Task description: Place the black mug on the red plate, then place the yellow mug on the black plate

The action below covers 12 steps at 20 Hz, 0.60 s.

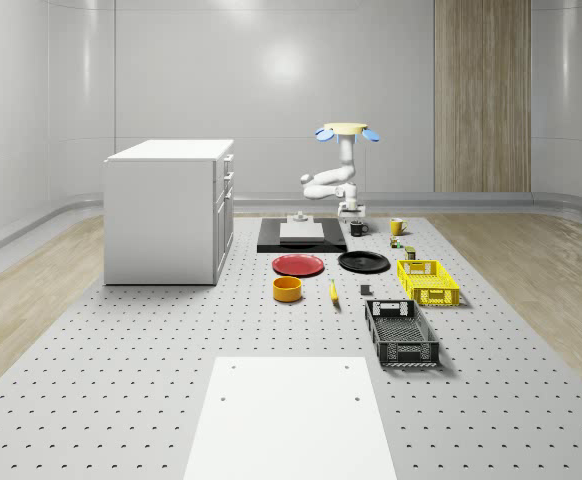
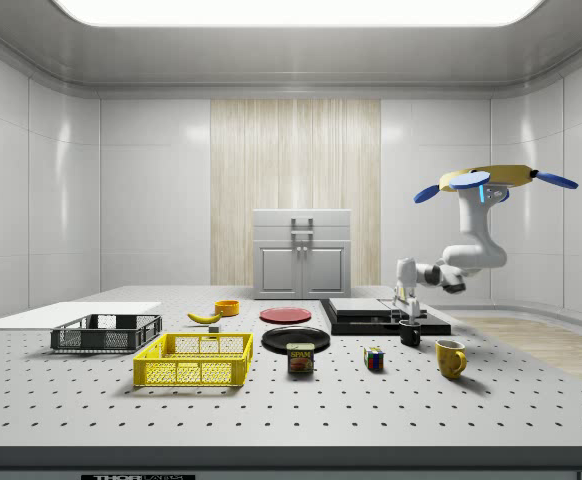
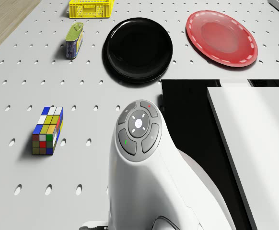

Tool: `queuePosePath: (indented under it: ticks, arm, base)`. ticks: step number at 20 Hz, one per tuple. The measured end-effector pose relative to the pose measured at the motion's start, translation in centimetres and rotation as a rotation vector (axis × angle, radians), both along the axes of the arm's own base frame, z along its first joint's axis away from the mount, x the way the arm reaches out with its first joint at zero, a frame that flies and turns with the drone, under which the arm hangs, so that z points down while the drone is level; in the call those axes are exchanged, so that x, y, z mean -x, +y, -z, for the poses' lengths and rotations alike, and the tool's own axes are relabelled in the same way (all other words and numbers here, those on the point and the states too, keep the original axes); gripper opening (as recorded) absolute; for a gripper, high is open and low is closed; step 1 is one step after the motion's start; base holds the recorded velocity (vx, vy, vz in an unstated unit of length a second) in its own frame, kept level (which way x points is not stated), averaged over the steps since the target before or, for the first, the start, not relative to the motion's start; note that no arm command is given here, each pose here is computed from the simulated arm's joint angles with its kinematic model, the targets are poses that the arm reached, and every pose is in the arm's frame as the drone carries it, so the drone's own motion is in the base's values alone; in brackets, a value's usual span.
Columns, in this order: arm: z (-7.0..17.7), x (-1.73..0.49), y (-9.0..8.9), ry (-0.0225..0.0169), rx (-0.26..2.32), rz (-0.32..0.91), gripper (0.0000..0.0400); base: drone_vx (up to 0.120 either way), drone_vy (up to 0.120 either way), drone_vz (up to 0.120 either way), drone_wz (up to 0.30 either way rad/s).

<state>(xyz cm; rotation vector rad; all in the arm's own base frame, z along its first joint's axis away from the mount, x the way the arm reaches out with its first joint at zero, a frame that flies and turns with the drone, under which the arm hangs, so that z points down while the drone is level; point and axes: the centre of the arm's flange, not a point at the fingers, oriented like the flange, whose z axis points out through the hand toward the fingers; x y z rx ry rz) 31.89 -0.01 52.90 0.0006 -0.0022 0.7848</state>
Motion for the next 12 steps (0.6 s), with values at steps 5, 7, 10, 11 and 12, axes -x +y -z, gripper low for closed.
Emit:
queuePosePath:
  ticks: [5, 7, 10, 11, 12]
  arm:
    - [-0.65, -0.52, 0.0, -0.0001, 0.0, 0.0, 0.04]
    - [-0.77, -0.61, 0.14, -0.0001, 0.0, 0.0, 0.04]
    - [-0.87, -0.58, 0.37, -0.0001, 0.0, 0.0, 0.04]
    - [-0.89, -0.5, 0.41, -0.0001, 0.0, 0.0, 0.04]
    - [-0.91, -0.44, 0.45, -0.0001, 0.0, 0.0, 0.04]
  base:
    - [0.0, 0.0, 0.0, 0.0]
    - [0.0, 0.0, 0.0, 0.0]
    - [0.0, 0.0, 0.0, 0.0]
    - [0.0, 0.0, 0.0, 0.0]
    - [0.0, 0.0, 0.0, 0.0]
